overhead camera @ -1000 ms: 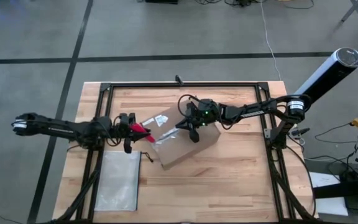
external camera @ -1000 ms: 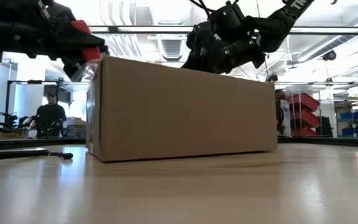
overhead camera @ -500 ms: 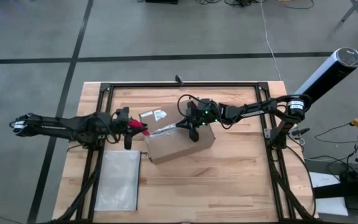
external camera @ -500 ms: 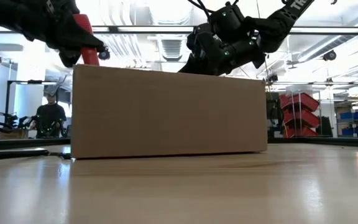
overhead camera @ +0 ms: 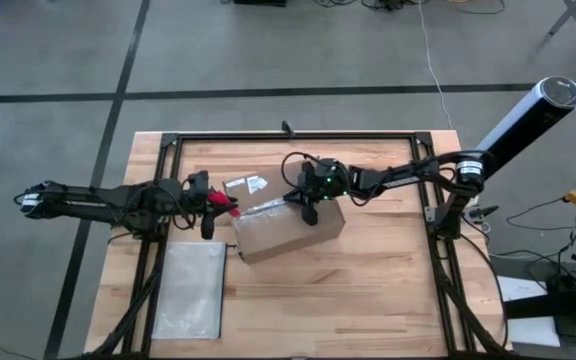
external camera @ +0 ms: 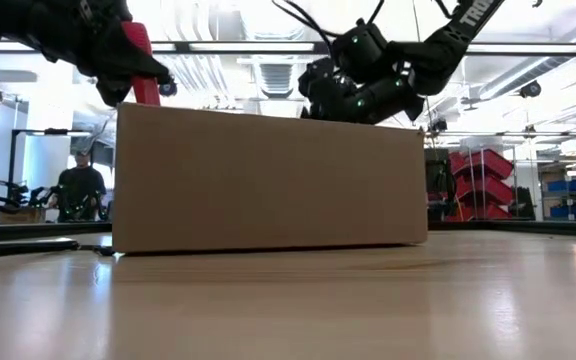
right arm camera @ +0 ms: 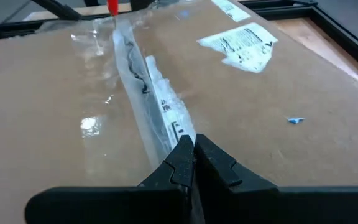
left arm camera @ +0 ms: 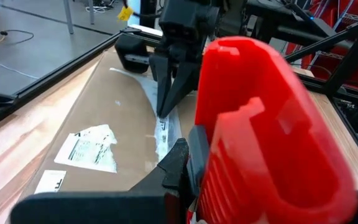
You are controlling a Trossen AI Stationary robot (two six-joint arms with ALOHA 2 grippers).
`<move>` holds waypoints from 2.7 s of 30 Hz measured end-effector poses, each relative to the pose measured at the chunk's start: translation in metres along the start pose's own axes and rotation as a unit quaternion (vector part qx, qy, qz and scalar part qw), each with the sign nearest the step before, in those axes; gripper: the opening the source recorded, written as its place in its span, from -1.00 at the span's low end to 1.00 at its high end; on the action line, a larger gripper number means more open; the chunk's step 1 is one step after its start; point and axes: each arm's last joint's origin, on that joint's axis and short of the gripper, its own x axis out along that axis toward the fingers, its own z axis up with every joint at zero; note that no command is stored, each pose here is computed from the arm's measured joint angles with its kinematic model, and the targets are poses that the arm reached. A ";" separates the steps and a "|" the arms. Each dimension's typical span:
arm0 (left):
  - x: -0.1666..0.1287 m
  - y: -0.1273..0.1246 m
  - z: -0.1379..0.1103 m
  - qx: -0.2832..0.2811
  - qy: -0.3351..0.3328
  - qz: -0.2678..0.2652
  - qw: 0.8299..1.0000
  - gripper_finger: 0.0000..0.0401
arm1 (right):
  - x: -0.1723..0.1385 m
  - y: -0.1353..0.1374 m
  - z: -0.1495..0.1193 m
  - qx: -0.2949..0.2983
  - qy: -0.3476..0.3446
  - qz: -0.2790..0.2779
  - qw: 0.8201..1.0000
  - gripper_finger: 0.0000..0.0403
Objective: Unpack boxes
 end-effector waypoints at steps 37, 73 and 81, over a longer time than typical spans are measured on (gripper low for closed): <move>-0.002 -0.004 0.015 0.027 -0.002 0.004 1.000 -0.83 | 0.005 -0.004 -0.008 0.020 0.009 -0.011 1.000 -1.00; -0.001 -0.002 0.012 0.038 0.045 0.033 0.998 -0.83 | 0.005 -0.004 -0.008 0.024 0.008 -0.009 1.000 -1.00; 0.003 -0.002 0.009 0.030 0.058 0.037 0.997 -0.83 | 0.005 -0.004 -0.008 0.024 0.008 -0.008 1.000 -1.00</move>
